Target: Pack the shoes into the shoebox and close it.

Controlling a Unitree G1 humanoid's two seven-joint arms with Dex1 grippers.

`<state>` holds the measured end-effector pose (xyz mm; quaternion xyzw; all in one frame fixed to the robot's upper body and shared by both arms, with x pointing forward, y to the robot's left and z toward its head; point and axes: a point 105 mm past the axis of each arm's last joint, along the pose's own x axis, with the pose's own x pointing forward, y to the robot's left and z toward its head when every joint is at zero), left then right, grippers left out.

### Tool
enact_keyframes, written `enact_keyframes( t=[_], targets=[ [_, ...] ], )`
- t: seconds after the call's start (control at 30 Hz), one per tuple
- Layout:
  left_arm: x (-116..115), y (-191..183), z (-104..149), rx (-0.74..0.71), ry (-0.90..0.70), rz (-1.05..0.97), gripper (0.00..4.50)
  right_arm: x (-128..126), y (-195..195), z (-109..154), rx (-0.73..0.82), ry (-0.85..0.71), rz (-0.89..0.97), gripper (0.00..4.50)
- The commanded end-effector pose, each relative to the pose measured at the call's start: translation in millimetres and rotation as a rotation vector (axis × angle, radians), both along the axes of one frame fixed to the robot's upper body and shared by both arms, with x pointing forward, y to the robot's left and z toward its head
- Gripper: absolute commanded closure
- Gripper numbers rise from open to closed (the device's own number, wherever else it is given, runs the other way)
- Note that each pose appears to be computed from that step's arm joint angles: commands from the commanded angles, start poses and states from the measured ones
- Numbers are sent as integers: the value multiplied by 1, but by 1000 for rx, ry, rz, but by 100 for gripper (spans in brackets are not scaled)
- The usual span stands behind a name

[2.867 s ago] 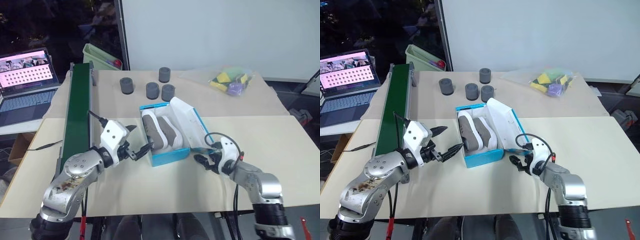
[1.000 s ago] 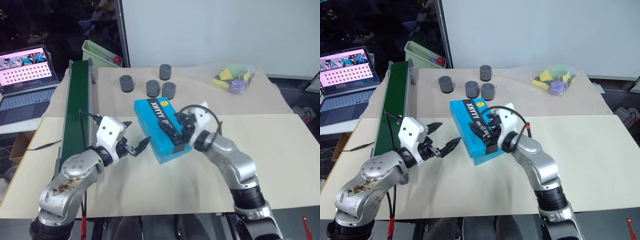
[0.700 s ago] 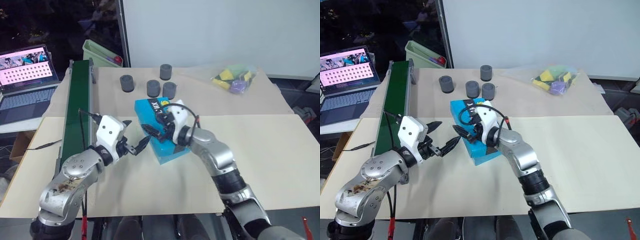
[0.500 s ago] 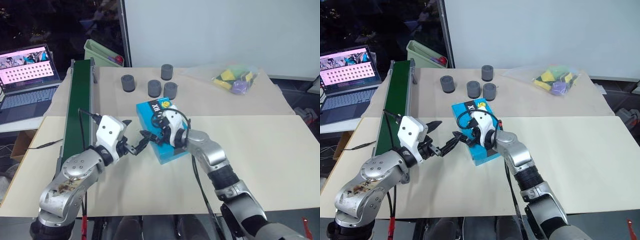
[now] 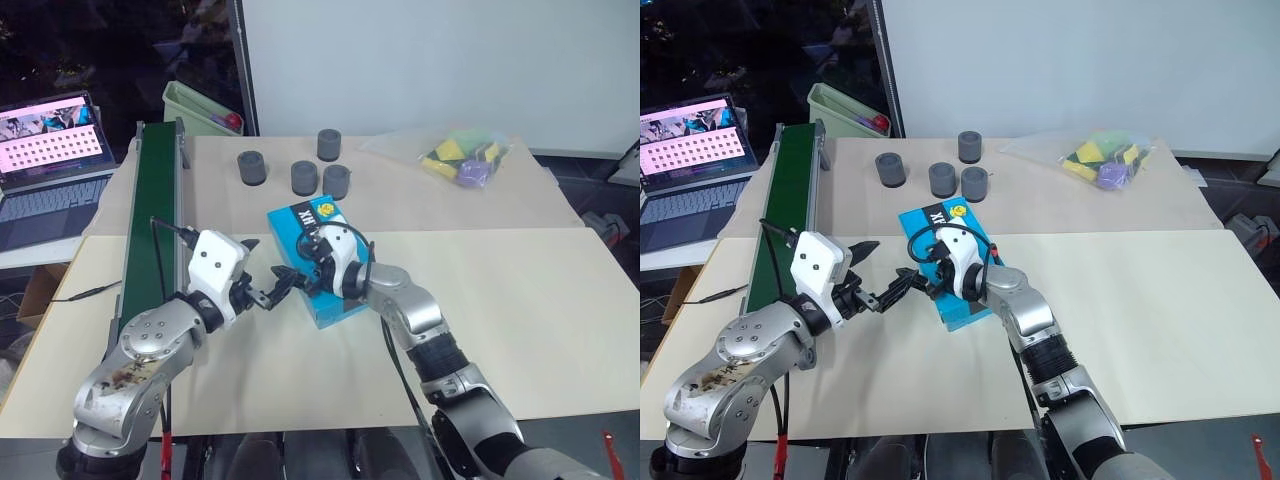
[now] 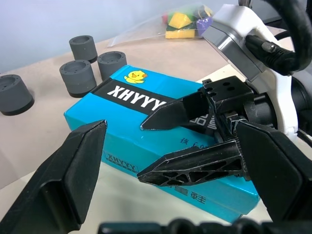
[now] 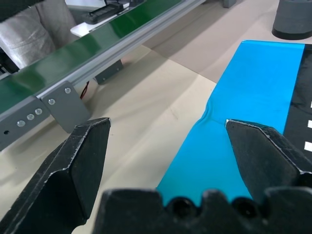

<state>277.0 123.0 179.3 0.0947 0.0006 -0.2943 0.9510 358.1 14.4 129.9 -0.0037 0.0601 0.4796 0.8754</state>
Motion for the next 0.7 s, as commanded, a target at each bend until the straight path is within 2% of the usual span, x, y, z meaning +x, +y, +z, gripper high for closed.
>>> enact_keyframes(
  t=[0.03, 0.23, 0.37, 0.63, 0.7],
  targets=[
    [-3, 2, 8, 2, -44, 7, 0, 6, -20, 25, 93, 13, -89, 5],
    [4, 10, 8, -7, -53, 39, 0, 6, -70, 78, 192, -22, -204, 5],
    [8, 10, 7, -21, -58, 44, 0, 3, -102, 94, 209, -43, -280, 5],
    [18, 16, 7, -61, -83, 83, 0, 7, -160, 66, 61, -74, -504, 5],
    [22, 21, 4, -64, -90, 112, 0, 8, -175, 55, -30, -100, -562, 5]
  ],
)
